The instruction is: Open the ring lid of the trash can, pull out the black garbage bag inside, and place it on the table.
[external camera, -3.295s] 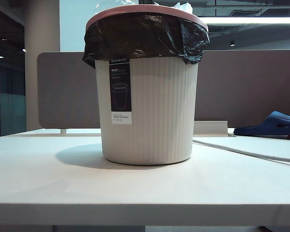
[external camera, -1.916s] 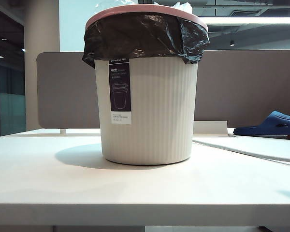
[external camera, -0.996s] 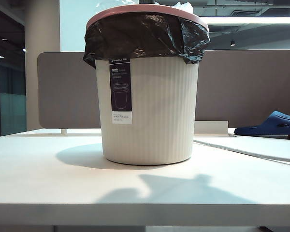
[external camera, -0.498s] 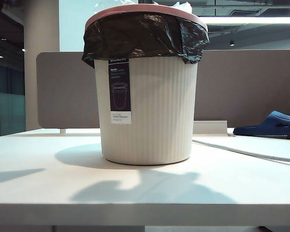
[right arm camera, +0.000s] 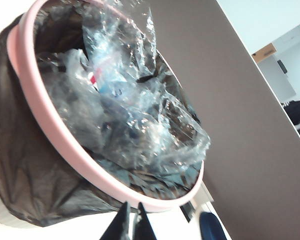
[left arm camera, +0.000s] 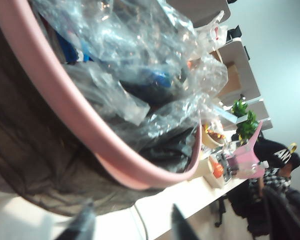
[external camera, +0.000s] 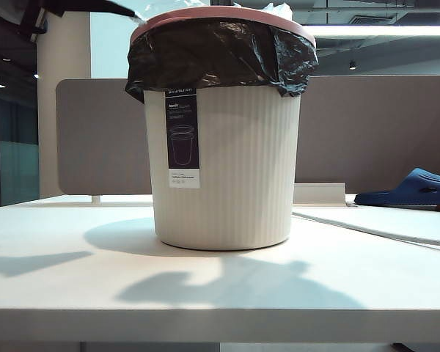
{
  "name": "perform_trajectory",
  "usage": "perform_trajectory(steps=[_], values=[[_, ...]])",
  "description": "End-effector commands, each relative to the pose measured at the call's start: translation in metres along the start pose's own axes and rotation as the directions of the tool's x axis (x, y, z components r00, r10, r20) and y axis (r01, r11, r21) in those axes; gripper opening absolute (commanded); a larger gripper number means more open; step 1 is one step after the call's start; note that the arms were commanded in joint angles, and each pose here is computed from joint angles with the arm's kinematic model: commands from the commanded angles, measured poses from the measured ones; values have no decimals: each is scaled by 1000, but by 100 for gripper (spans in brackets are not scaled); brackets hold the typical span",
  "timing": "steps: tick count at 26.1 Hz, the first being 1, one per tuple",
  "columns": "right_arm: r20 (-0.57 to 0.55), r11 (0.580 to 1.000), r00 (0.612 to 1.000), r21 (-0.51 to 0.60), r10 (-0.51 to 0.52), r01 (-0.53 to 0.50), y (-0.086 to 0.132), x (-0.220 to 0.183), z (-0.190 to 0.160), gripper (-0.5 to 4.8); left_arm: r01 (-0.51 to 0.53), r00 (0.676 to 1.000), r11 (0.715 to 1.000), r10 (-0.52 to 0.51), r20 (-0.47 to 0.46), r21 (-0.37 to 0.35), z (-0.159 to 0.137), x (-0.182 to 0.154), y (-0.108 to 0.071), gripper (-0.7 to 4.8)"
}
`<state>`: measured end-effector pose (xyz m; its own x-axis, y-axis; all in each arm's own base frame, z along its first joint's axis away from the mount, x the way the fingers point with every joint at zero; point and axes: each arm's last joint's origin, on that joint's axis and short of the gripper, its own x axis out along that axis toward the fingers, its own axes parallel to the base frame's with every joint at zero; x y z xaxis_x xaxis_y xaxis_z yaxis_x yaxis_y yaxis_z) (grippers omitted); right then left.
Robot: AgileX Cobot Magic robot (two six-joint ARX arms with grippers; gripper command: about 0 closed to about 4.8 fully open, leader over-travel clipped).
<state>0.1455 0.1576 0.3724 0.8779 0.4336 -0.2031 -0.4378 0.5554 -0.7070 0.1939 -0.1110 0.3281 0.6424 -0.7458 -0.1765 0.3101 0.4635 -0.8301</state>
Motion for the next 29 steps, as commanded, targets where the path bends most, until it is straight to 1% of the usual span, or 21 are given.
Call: perform_trajectory(steps=[1, 4, 5, 7, 14, 29], values=[[50, 1000, 999, 13, 22, -23, -2, -1, 4, 22, 56, 998, 998, -56, 35, -12, 4, -1, -6, 202], [56, 999, 998, 21, 30, -32, -1, -1, 4, 22, 61, 997, 998, -60, 41, -22, 5, 0, -6, 242], [67, 999, 997, 20, 44, -46, -1, -1, 4, 22, 58, 998, 998, -57, 36, -27, 4, 2, -5, 247], [75, 999, 996, 25, 45, -47, -1, -1, 5, 22, 54, 998, 997, -53, 28, -54, 4, 5, -3, 247], [86, 998, 995, 23, 60, -62, 0, -1, 5, 22, 49, 999, 992, -49, 1, -118, 4, 18, 4, 247], [75, 997, 995, 18, 69, -71, 2, 2, 4, 22, 109, 994, 987, -106, 36, -121, 7, 19, -2, 247]])
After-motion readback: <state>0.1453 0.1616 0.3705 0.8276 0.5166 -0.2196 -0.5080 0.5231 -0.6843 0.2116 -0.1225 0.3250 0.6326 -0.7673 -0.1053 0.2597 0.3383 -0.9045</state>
